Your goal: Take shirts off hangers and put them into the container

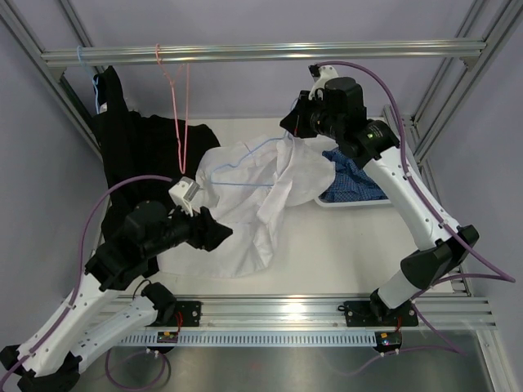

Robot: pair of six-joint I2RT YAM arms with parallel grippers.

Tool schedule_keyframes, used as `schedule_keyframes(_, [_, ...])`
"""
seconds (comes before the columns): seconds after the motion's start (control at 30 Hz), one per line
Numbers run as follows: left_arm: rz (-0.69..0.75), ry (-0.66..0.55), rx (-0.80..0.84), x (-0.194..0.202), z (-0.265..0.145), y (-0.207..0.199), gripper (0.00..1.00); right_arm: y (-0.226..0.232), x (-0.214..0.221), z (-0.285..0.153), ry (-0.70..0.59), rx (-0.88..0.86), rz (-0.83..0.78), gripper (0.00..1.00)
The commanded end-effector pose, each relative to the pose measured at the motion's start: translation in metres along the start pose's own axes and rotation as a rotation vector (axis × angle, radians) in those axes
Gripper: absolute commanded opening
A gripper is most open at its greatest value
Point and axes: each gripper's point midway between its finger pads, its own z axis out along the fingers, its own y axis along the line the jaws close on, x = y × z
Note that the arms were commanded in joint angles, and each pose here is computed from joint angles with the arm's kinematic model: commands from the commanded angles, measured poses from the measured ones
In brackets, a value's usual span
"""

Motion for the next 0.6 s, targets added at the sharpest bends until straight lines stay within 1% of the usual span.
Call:
schedule_keyframes(0.0, [0.02,-0.086,0.01,-0.029,-0.015,-0.011,0.7,0.017,-0.021,-0.01,-0.101,-0.065,-0.041,0.0])
schedule_keyframes(0.07, [0.036,-0.107,0.017,-0.043,-0.024,-0.018,0.77,0.025,-0.012,-0.008,-0.086,-0.085,-0.083,0.0])
schedule_keyframes(0.1, [0.044,-0.117,0.017,-0.048,-0.027,-0.021,0.85,0.023,-0.004,-0.004,-0.072,-0.082,-0.094,0.0])
schedule_keyframes(0.2, [0.083,-0.159,0.008,-0.074,-0.044,-0.029,0.95,0.024,0.01,0.001,-0.056,-0.1,-0.123,0.0])
schedule_keyframes(0.23, [0.095,-0.169,0.001,-0.08,-0.048,-0.031,0.96,0.027,0.012,0.0,-0.057,-0.117,-0.128,0.0])
schedule_keyframes(0.3, [0.126,-0.195,-0.022,-0.097,-0.059,-0.034,0.98,0.03,0.021,0.003,-0.045,-0.139,-0.142,0.0])
schedule_keyframes(0.4, [0.159,-0.184,-0.05,-0.106,-0.06,-0.033,0.98,0.039,0.029,0.004,-0.041,-0.17,-0.173,0.0])
schedule_keyframes(0.43, [0.165,-0.171,-0.058,-0.105,-0.057,-0.031,0.96,0.046,0.032,0.004,-0.036,-0.19,-0.183,0.0])
schedule_keyframes(0.57, [0.189,-0.053,-0.063,-0.09,-0.033,-0.025,0.91,0.063,0.037,0.004,-0.034,-0.232,-0.222,0.0])
